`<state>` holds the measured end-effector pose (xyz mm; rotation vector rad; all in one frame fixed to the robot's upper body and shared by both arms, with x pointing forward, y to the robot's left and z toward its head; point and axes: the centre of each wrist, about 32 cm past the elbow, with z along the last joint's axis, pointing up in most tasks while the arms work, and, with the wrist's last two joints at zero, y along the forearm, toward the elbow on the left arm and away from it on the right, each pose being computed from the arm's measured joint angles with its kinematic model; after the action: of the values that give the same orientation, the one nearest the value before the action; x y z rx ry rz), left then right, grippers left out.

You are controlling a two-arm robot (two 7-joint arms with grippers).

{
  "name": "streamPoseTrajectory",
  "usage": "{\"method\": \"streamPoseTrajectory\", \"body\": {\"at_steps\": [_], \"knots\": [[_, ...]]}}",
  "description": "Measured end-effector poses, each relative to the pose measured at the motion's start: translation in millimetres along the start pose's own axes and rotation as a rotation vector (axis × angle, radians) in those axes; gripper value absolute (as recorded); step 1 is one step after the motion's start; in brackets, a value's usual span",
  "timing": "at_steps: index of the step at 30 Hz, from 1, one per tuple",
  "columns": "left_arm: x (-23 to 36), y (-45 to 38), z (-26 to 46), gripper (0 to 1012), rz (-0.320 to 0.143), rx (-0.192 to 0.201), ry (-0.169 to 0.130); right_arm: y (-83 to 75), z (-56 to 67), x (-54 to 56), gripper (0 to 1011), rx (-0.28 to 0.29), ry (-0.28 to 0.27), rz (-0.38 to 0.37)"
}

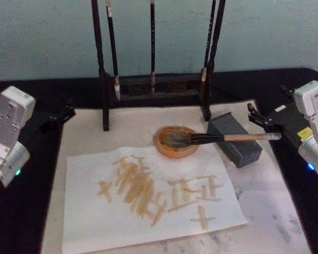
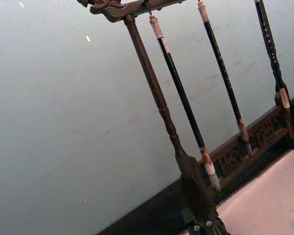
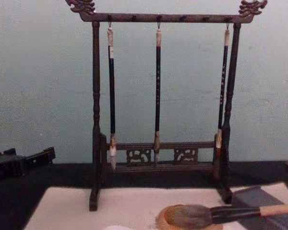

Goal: Pick up the brush from the inkstone, write on the paper, then place the brush back to its original position.

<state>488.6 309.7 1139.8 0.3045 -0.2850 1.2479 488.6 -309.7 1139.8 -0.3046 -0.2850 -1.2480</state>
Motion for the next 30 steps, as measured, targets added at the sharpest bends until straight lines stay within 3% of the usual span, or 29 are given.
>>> {"method": "streamPoseTrajectory", "body": {"at_steps": [30], "knots": [[0.0,0.0,0.0,1002,0.0,0.0,0.0,0.0,0.0,0.0,1008,0.0,0.0,0.0]]}}
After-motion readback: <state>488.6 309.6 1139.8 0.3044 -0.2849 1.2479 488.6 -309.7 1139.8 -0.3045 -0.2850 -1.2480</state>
